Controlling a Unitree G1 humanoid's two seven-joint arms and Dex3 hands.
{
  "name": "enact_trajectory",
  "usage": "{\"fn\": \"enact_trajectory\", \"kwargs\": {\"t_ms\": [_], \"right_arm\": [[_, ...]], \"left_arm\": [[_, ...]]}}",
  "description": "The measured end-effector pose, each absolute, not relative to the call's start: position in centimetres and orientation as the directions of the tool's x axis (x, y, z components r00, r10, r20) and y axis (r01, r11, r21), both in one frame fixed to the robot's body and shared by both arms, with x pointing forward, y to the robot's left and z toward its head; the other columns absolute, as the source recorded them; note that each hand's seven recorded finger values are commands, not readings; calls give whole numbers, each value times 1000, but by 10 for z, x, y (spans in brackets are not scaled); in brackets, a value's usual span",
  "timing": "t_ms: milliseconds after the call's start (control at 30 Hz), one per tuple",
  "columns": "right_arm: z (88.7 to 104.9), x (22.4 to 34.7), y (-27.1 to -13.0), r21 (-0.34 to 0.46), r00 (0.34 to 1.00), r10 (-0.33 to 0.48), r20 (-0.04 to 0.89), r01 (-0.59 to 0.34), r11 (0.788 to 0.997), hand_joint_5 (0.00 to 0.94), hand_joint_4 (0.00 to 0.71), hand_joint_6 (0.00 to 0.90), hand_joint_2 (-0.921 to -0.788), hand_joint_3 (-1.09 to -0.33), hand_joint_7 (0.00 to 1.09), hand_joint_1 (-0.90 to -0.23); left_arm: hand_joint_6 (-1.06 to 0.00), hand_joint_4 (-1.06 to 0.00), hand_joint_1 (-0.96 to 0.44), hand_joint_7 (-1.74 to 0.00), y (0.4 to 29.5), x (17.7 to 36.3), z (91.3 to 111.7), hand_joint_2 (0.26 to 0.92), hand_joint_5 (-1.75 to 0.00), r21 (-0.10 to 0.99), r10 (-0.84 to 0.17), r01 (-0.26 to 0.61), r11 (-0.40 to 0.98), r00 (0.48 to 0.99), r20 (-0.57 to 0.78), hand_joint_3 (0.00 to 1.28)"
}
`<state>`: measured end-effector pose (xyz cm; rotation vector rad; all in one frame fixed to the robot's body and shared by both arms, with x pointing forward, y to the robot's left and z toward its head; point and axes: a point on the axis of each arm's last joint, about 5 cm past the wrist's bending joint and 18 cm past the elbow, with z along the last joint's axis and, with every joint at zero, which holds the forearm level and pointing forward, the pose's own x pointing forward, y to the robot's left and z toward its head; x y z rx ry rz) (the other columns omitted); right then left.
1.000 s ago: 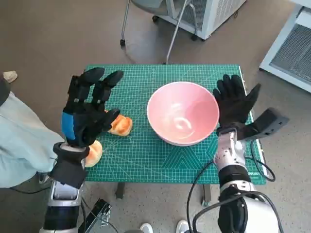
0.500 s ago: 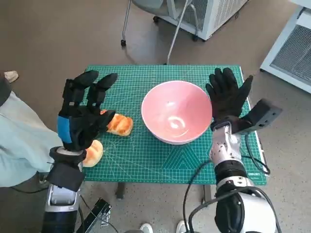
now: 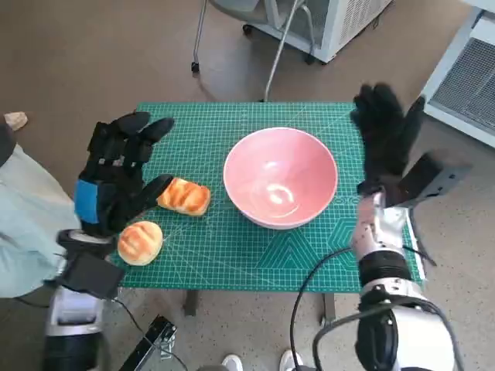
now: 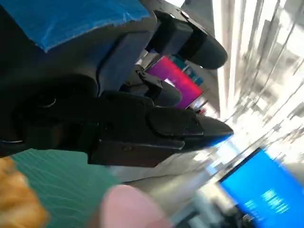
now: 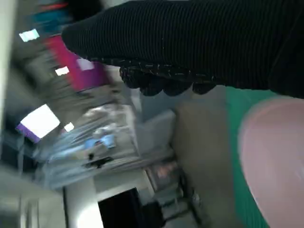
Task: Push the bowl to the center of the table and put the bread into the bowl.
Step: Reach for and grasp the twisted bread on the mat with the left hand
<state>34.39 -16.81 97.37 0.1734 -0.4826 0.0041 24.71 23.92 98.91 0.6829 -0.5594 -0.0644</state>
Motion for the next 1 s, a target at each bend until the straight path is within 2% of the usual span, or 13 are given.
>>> {"fn": "enact_trajectory", "kwargs": {"t_ms": [133, 233, 367, 600, 833, 1000], "right_arm": [[979, 339, -174, 28, 807, 89, 584, -129, 991, 41, 353, 56, -921, -805, 752, -539], [982, 333, -176, -83, 730, 203, 653, -198, 977, 42, 360, 55, -921, -798, 785, -549], [983, 326, -177, -168, 654, 286, 701, -238, 957, 44, 366, 58, -921, -788, 806, -564], [980, 317, -176, -224, 598, 331, 730, -249, 942, 46, 371, 48, -921, -773, 822, -583], [977, 311, -175, -240, 589, 348, 729, -256, 936, 46, 373, 40, -921, -764, 836, -604], [975, 310, -175, -240, 598, 354, 719, -264, 934, 45, 374, 36, -921, -760, 846, -602]], "left_arm": [[-202, -242, -131, -627, 250, 251, 1002, 911, -277, 709, -283, -99, 698, 872, 400, 34], [-237, -269, -116, -523, 256, 255, 1014, 897, -145, 779, -318, -72, 622, 887, 336, 11], [-284, -274, -64, -387, 257, 260, 1027, 866, -47, 846, -359, -29, 532, 898, 256, 2], [-309, -219, 39, -190, 254, 267, 1043, 839, -3, 929, -425, 77, 363, 900, 92, 1], [-298, -168, 101, -87, 252, 278, 1048, 841, 0, 957, -444, 203, 208, 891, -93, 2], [-291, -154, 121, -48, 246, 285, 1048, 835, 0, 962, -433, 257, 87, 880, -196, 1]]}}
